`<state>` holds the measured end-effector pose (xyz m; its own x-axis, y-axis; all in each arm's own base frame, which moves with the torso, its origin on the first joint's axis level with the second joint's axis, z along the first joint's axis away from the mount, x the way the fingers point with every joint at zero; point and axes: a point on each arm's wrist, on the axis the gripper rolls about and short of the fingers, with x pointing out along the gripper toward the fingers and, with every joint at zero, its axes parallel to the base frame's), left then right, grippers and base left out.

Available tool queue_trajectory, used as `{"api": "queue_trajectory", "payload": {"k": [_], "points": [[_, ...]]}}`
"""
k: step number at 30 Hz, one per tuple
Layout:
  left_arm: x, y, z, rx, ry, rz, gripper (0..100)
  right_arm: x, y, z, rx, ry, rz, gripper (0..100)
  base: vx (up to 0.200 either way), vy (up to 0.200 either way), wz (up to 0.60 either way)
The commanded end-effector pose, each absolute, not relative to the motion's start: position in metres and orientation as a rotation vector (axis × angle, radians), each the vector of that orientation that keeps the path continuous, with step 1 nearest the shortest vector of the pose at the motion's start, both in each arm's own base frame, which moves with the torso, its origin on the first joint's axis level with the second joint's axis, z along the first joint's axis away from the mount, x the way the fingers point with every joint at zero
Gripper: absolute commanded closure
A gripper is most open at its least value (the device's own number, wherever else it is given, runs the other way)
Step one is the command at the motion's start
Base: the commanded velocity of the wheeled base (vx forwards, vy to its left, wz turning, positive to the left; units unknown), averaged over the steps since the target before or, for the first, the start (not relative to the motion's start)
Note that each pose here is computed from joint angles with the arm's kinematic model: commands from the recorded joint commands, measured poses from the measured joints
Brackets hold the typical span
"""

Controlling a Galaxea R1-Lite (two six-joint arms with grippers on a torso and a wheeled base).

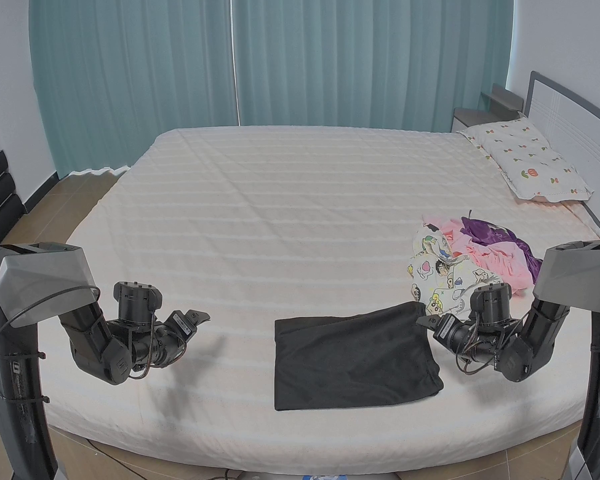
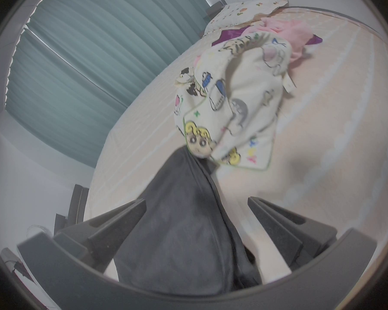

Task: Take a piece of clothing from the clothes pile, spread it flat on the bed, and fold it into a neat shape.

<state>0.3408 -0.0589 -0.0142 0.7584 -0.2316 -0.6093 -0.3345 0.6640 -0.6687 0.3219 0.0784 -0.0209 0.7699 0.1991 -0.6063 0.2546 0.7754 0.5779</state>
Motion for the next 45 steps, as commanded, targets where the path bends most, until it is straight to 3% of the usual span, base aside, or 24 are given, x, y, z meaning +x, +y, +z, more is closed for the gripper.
{"api": "queue_trajectory", "payload": {"k": [1,18,19,45], "points": [[0.340,-0.059,-0.015,-0.860,0.734,0.064,0,0.295,0.081,-0.025,0.676,0.773,-0.005,0,0.000,0.000,0.00],[0.340,-0.060,-0.016,-0.858,0.737,0.062,0,0.291,0.091,-0.036,0.631,0.781,0.070,0,0.000,0.000,0.00],[0.340,-0.060,-0.016,-0.858,0.737,0.062,0,0.290,0.091,-0.035,0.626,0.785,0.069,100,0.000,0.000,0.00],[0.341,-0.060,-0.015,-0.858,0.736,0.061,0,0.266,0.074,-0.045,0.405,0.890,0.058,100,0.000,0.000,0.00]]}}
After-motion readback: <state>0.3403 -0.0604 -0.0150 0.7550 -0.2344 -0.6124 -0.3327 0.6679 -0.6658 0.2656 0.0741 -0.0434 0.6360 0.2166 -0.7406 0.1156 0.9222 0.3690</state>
